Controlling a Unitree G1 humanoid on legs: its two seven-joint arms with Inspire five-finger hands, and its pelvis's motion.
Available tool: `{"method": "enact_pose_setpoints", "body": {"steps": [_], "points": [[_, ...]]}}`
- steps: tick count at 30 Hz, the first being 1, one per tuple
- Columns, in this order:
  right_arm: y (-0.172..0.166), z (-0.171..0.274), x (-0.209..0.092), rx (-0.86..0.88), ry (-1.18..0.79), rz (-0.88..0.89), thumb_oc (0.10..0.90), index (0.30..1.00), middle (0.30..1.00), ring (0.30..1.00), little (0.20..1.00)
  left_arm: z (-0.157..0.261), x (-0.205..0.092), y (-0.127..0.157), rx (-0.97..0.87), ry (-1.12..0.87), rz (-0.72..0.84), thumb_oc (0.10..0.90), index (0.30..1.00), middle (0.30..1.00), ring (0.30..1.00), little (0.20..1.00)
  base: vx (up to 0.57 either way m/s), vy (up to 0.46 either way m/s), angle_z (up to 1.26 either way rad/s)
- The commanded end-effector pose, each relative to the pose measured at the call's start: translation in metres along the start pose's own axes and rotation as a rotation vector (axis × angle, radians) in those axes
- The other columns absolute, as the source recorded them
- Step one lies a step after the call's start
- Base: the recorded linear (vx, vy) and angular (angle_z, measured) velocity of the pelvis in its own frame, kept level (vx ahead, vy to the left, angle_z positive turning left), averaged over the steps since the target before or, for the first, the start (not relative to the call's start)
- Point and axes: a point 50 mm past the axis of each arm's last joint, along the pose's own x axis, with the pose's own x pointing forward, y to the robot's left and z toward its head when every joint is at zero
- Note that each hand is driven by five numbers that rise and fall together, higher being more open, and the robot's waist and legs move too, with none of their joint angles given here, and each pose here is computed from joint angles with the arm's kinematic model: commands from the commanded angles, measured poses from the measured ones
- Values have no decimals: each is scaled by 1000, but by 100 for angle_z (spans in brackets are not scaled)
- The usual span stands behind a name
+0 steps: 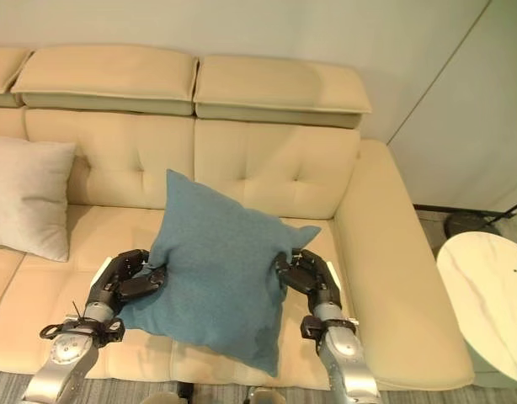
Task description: Pick up all the scattered cushions and arrange them neatly on the sofa.
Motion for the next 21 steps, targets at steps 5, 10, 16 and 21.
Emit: {"method": "enact_pose_setpoints", "body": {"steps": [5,10,16,21], "points": [[32,134,27,-91,-659,-44,400,300,300,300,300,107,34,-28,47,-542,23,400,300,300,300,300,39,-48,10],[54,190,43,-215,-868,-131,400,300,300,300,300,161,64,-51,74,-719,63,400,300,300,300,300,-131,-40,17],[65,273,47,-287,-1148,-336,400,300,300,300,300,247,87,-70,149,-947,163,400,300,300,300,300,-126,-24,18],[73,328,46,-350,-1281,-456,400,300,300,300,300,309,99,-72,286,-1040,248,400,300,300,300,300,-7,-20,6]]}}
